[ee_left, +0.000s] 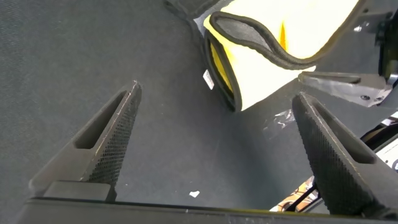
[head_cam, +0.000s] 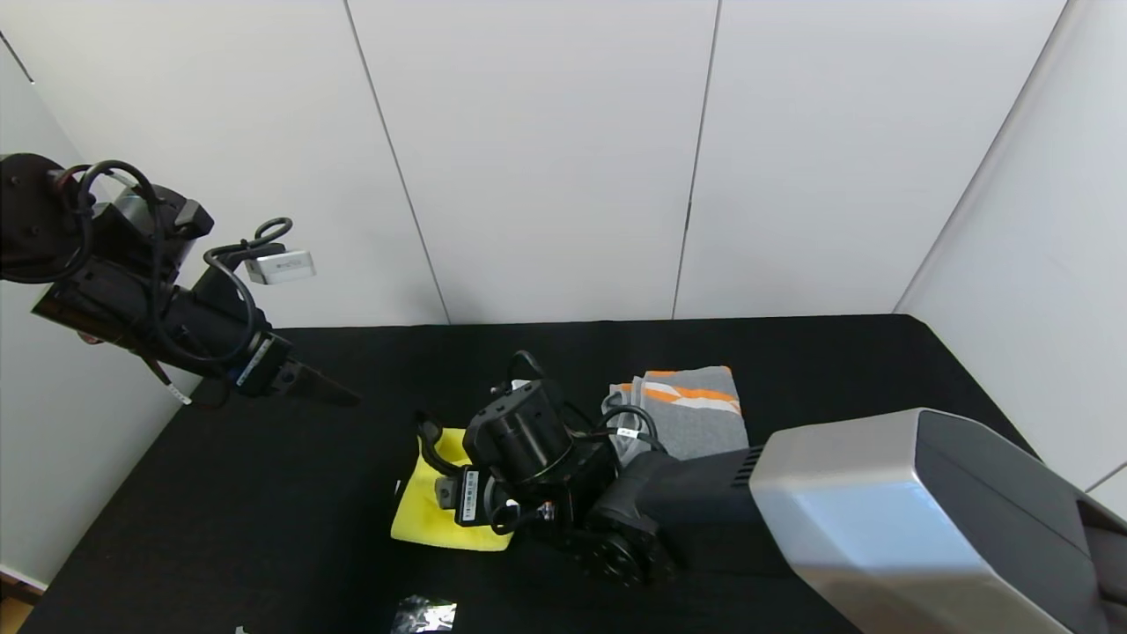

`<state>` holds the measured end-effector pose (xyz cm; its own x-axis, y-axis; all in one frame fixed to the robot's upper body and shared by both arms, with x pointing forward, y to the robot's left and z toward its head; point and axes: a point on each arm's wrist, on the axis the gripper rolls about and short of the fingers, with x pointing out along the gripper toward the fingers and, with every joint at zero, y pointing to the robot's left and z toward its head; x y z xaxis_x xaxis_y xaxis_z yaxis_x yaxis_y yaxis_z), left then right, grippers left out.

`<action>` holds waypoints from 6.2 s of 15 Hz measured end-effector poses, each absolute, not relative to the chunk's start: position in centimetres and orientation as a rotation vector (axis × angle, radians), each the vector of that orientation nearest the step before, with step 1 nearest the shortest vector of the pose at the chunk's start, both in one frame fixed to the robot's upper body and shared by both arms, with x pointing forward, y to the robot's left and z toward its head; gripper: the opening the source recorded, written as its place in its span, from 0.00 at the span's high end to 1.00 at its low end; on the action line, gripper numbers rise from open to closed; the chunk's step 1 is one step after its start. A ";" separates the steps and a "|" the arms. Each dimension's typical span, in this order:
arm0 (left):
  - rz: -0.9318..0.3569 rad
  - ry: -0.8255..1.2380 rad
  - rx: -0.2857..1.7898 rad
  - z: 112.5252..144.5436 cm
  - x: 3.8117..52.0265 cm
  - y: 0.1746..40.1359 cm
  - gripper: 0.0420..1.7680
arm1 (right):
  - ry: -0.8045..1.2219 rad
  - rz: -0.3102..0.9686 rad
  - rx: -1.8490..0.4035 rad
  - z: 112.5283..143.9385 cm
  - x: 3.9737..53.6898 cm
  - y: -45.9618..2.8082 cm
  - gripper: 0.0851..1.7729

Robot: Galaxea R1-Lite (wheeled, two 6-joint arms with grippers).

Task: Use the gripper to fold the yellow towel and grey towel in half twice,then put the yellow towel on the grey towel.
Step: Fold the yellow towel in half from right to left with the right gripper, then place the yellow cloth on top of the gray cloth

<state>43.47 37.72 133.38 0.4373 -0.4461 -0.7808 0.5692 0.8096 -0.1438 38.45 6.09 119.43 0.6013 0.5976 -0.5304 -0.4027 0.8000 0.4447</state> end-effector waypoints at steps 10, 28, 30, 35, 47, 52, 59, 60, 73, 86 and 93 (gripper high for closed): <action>-0.642 0.925 0.151 133.3 43.4 37.5 0.03 | 0.532 0.704 0.005 119.5 39.5 6.2 0.04; -0.643 0.921 0.148 133.4 43.3 37.5 0.03 | 0.389 0.999 0.049 117.0 36.9 10.2 0.04; -0.643 0.921 0.148 133.5 43.3 37.5 0.03 | 0.420 1.003 0.046 116.7 36.4 10.5 0.04; -0.642 0.919 0.149 133.5 43.2 37.5 0.03 | 0.414 1.005 0.051 117.2 36.3 10.5 0.04; -0.642 0.917 0.150 133.6 43.2 37.5 0.03 | 0.669 0.869 0.118 124.0 35.7 6.2 0.04; -0.642 0.918 0.150 133.6 43.2 37.5 0.03 | 0.761 0.784 0.120 124.8 36.6 4.0 0.04; -0.642 0.917 0.150 133.6 43.2 37.5 0.03 | 0.799 0.695 0.155 122.4 39.1 3.2 0.04; -0.642 0.917 0.151 133.6 43.2 37.5 0.03 | 0.807 0.678 0.155 121.8 39.4 3.2 0.04; -0.642 0.917 0.150 133.6 43.2 37.5 0.03 | 0.856 0.610 0.283 118.5 42.0 4.3 0.04; -0.642 0.918 0.150 133.6 43.2 37.5 0.03 | 0.859 0.673 0.326 118.3 41.6 6.1 0.36; -0.643 0.920 0.149 133.5 43.3 37.5 0.03 | 0.861 0.674 0.324 118.2 41.6 6.1 0.97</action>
